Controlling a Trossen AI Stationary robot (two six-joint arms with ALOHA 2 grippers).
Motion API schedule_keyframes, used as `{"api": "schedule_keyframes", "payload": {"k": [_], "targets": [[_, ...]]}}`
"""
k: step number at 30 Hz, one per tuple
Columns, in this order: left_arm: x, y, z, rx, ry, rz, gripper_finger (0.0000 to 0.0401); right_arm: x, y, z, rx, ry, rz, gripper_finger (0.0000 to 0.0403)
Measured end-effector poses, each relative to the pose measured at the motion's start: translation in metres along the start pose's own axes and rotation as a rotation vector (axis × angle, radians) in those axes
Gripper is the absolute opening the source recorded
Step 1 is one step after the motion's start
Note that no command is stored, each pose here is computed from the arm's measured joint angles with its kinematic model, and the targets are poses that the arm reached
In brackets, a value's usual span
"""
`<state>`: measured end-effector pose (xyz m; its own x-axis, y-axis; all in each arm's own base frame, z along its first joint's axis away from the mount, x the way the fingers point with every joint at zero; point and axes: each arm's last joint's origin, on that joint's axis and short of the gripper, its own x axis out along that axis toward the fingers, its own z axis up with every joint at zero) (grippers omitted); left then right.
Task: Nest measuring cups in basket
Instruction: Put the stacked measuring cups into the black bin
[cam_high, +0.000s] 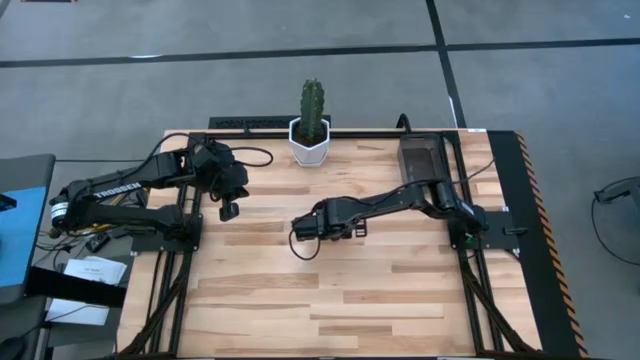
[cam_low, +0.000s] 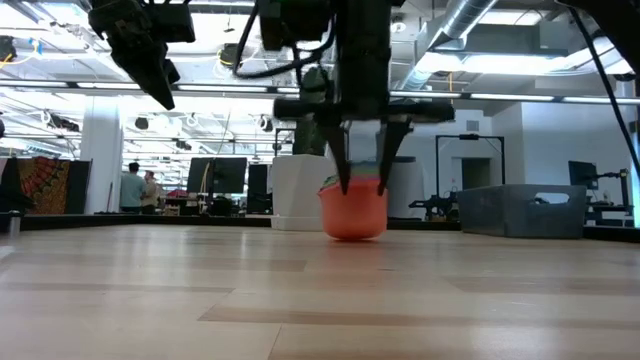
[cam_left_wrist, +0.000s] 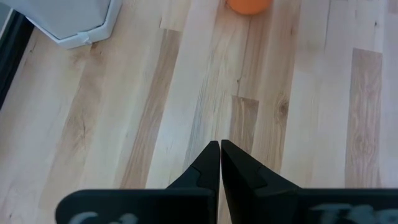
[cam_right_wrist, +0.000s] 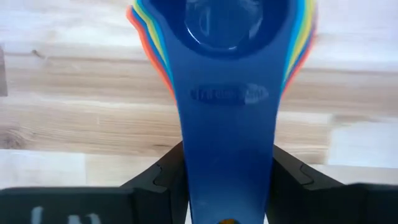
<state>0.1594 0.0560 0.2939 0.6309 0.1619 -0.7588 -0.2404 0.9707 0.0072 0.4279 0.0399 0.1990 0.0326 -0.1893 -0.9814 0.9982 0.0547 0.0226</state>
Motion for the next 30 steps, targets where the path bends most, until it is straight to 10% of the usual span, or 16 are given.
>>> {"api": "schedule_keyframes", "payload": {"k": [30], "targets": [[0.000, 0.000, 0.001, -0.002, -0.015, 0.001, 0.0002, -0.014, -0.004, -0.006, -0.054, 0.002, 0.019, 0.0227]]}}
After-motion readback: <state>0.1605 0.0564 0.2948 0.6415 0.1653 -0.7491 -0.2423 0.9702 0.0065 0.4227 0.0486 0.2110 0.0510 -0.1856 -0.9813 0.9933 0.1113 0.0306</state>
